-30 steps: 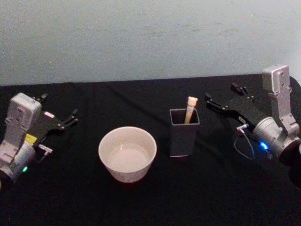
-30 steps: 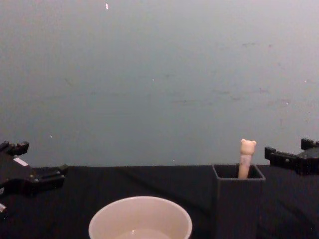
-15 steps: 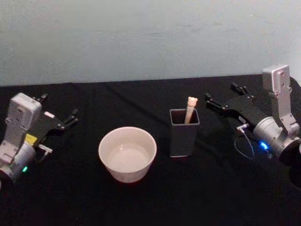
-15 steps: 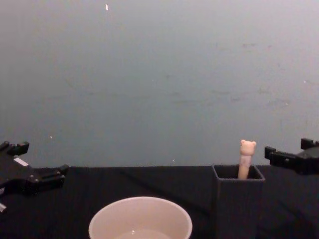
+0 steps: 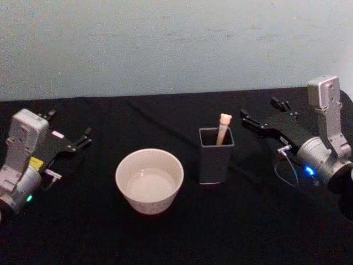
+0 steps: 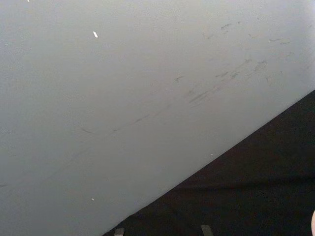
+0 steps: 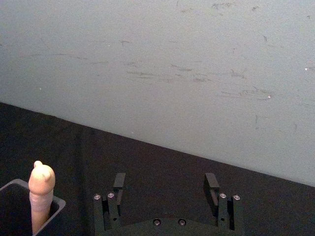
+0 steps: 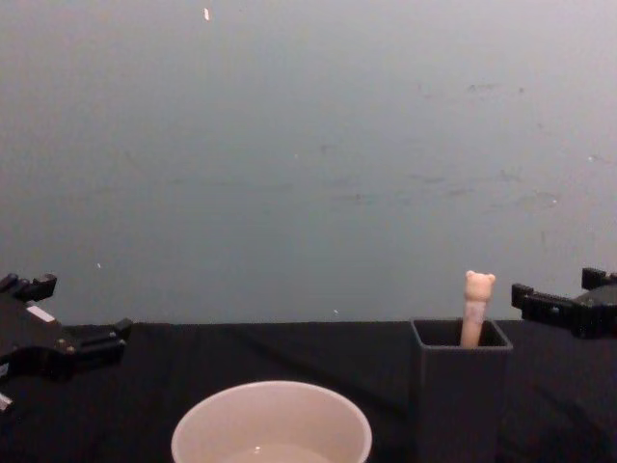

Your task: Pick up the stirring spoon with one hand, stir inside the cup, then place it back in its original position.

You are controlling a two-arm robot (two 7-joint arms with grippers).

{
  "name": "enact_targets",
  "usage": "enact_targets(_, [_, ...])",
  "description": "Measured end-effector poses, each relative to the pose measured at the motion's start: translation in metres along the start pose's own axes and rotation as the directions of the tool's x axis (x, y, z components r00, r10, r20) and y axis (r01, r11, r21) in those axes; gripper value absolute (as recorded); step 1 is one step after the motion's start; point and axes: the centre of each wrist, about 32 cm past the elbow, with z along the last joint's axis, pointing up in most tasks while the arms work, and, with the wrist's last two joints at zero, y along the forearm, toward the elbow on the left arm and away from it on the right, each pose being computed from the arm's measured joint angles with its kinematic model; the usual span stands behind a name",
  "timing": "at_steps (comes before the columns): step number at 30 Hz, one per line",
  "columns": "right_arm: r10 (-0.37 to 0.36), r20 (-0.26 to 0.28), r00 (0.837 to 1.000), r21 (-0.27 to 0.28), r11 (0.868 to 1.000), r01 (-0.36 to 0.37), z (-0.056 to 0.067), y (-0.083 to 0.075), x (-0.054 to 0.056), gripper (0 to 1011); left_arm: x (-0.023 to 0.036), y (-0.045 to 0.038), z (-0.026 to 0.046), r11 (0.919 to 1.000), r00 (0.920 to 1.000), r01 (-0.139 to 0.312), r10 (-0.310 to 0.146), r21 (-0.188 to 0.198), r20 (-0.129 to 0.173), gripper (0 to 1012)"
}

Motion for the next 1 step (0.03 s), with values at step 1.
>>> enact_targets(1, [0.000,0.000,1.000,0.000,1.000,0.000,0.0000,0.0000,0.0000,1002,0.0000,0.0000,0.0000,1.0000,1.0000,0.000,0.000,0.000,0.000,1001])
